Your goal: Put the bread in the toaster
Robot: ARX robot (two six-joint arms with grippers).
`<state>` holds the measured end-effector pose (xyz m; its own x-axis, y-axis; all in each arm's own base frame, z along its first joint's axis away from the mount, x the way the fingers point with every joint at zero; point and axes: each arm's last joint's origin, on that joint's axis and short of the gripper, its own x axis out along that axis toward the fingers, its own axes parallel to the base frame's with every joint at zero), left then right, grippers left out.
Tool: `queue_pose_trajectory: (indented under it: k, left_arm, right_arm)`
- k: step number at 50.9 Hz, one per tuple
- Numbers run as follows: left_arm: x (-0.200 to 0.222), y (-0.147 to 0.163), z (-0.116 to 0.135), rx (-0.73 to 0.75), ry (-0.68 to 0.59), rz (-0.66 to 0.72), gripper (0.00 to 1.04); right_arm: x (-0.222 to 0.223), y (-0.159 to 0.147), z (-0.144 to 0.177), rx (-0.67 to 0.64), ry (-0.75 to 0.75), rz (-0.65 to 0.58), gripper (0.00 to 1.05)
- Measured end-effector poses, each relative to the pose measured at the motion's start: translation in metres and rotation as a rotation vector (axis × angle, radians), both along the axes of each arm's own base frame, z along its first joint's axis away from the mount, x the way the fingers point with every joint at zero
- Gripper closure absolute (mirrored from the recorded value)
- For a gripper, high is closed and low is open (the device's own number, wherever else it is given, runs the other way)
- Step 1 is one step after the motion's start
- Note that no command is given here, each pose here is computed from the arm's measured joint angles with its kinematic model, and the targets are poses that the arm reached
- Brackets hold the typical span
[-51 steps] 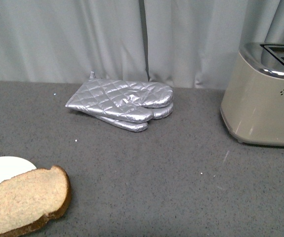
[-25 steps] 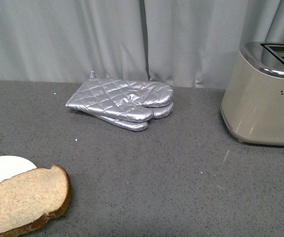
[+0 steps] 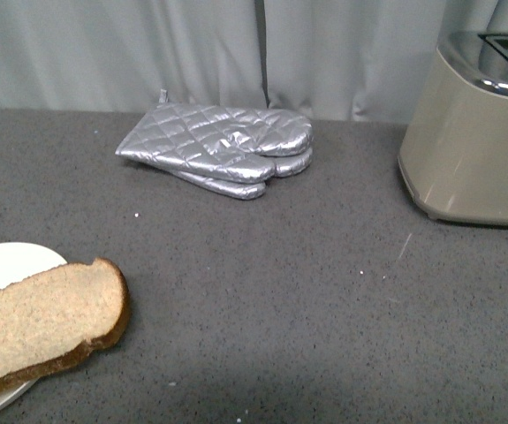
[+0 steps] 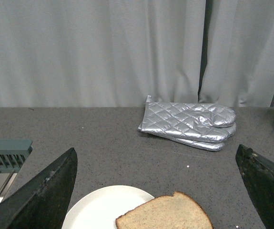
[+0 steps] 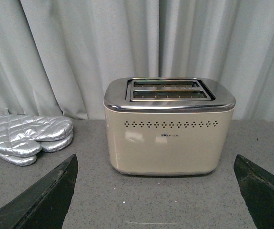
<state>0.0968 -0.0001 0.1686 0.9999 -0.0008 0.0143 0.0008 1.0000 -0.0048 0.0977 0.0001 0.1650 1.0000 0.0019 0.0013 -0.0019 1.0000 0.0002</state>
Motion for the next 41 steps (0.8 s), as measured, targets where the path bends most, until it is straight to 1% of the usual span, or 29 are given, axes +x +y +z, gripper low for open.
queue_pose_trajectory:
  k: [41]
  left_arm:
    - [0.0, 0.0, 0.0, 0.0, 0.0, 0.0, 0.07]
  right_arm:
    - [0.0, 0.0, 0.0, 0.0, 0.0, 0.0, 0.09]
